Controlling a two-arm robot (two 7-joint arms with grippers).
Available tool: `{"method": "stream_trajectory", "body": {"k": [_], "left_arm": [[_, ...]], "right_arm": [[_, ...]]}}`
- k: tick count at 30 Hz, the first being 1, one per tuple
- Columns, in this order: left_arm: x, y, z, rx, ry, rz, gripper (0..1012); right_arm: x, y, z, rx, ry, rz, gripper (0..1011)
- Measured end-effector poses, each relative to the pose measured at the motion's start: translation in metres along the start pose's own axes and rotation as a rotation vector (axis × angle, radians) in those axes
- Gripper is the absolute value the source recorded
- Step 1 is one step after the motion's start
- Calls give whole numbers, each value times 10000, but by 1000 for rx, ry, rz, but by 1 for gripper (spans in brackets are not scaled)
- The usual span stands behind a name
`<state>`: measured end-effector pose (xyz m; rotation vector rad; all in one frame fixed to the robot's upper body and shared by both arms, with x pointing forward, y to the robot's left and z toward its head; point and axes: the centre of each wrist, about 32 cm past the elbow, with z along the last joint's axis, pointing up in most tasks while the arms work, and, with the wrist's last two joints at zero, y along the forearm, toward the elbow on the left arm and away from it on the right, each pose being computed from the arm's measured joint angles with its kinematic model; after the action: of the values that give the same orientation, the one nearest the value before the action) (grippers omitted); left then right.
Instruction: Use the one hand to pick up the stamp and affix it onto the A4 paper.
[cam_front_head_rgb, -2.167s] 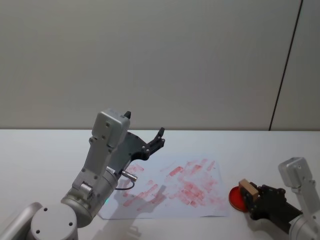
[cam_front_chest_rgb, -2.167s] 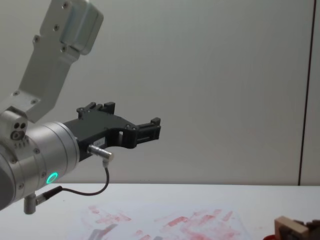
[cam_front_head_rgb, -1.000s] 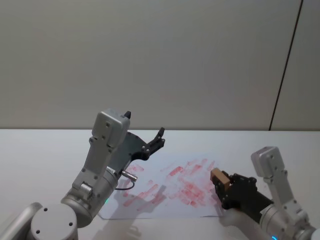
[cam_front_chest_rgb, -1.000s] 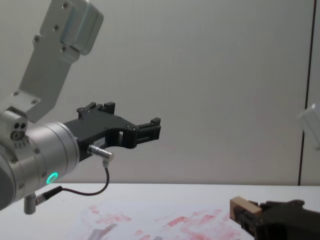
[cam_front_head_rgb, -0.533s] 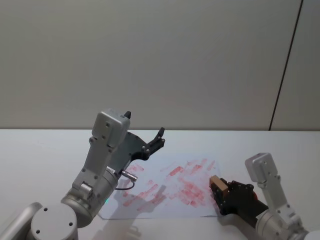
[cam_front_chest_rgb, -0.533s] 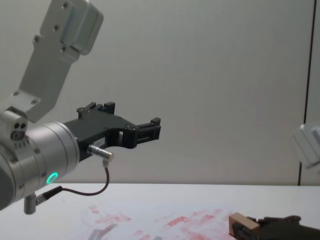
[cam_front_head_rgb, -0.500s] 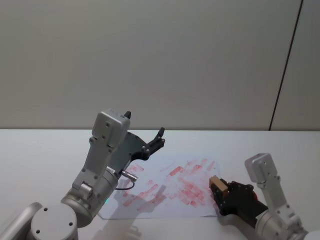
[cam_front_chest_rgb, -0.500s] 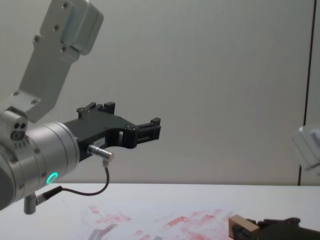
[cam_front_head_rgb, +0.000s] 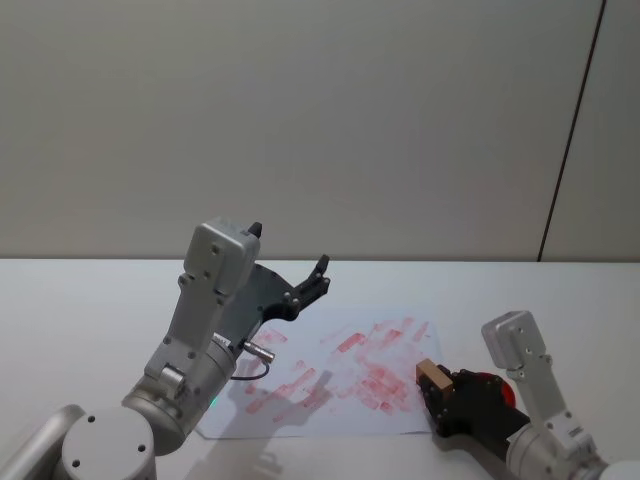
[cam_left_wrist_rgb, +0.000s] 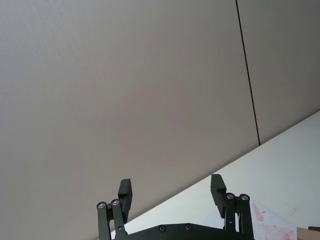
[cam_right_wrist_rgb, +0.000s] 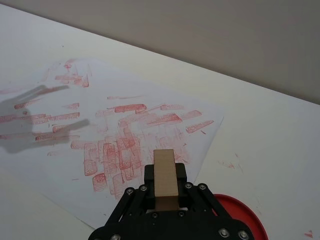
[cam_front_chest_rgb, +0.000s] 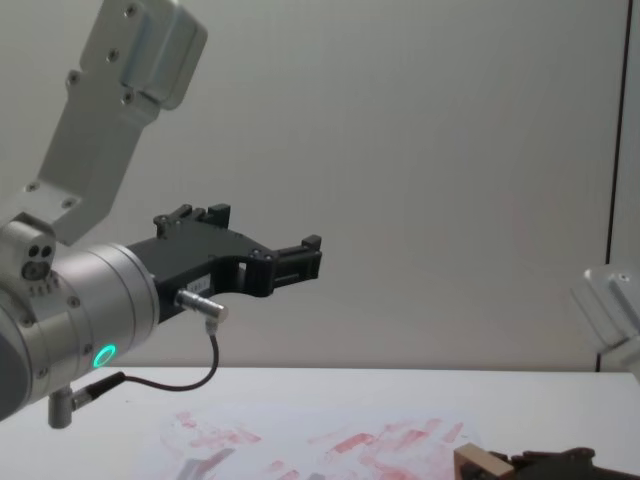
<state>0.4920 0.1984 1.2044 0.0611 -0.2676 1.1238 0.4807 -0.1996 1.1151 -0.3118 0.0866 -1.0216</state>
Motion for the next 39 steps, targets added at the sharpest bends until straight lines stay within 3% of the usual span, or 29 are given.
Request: {"method": "stream_trajectory", "body": {"k": [19,30,39], "left_arm": [[0,0,0,0,0,0,1002],[0,0,0,0,0,0,1003],[0,0,0,0,0,0,1003]], "right_arm": [[18,28,34,-12,0,2,217],[100,-91,221,104,20,-32,217],[173,-265,256,136,25,-53,217]]}}
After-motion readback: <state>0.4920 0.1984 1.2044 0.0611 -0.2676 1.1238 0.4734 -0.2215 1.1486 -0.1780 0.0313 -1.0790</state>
